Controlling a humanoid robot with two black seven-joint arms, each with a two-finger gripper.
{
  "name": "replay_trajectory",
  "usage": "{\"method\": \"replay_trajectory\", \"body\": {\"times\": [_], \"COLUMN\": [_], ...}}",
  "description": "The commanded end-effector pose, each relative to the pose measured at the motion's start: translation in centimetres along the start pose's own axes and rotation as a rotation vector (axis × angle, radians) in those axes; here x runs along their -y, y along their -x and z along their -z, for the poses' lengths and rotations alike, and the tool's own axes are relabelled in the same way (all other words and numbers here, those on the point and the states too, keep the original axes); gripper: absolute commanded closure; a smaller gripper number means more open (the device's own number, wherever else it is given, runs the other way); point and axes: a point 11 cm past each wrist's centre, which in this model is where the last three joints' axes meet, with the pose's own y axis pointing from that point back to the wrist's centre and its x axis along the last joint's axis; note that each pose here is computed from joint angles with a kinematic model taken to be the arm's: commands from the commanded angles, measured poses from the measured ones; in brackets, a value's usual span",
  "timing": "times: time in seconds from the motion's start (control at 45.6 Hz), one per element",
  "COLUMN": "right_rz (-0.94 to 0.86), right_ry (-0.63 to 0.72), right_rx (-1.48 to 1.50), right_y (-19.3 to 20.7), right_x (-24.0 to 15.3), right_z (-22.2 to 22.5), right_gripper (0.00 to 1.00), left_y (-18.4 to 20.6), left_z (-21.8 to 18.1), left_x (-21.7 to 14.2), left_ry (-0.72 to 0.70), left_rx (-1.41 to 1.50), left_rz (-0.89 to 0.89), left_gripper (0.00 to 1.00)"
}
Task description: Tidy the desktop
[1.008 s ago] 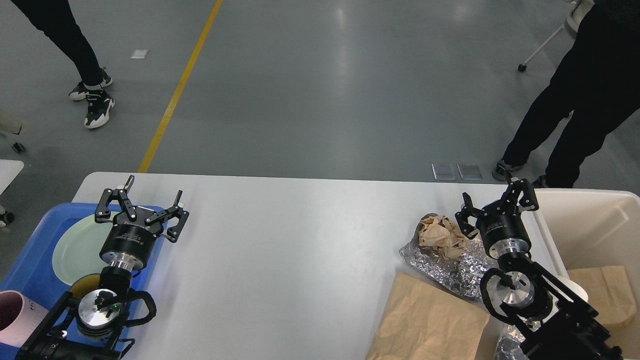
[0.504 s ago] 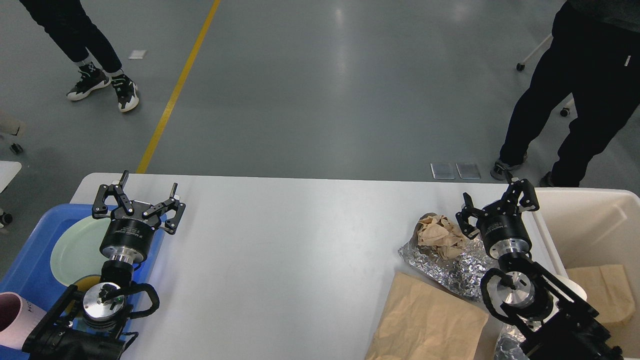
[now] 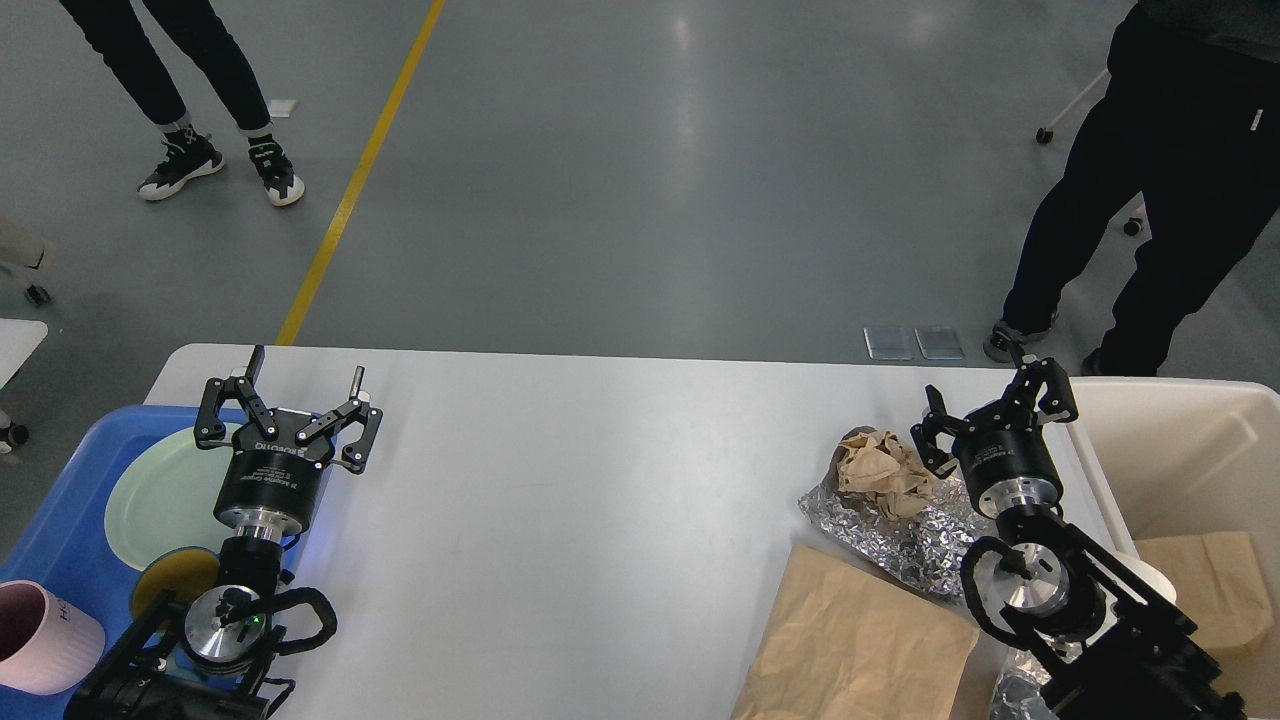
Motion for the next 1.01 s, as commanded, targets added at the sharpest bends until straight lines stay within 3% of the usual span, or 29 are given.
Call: {"method": "replay_trajectory", "body": {"times": [0.0,0.416,0.986], "right_rz": [0.001,-0.001,0.002], "right_ry": [0.000,0.000,0.000], "right_rx": [0.000,-0.001,0.002], "right_y": [0.0,0.0,0.1], "right_x": [0.0,0.0,0.0], "right_z": [0.0,0.0,0.0], "right_gripper": [0.00,0.00,0.00], "left_y": [-0.1,-1.3,-1.1], "left_z": [-0.5,-3.2,-2.3], "left_x": [-0.3,0.6,0.3], "left_ry": [-0.001,-0.004,-0.013], "left_rx": [0.006,0.073,0.052], "left_rz": [0.018,-0.022,0.011], "left_gripper": [0.03,0.03,0.03]}}
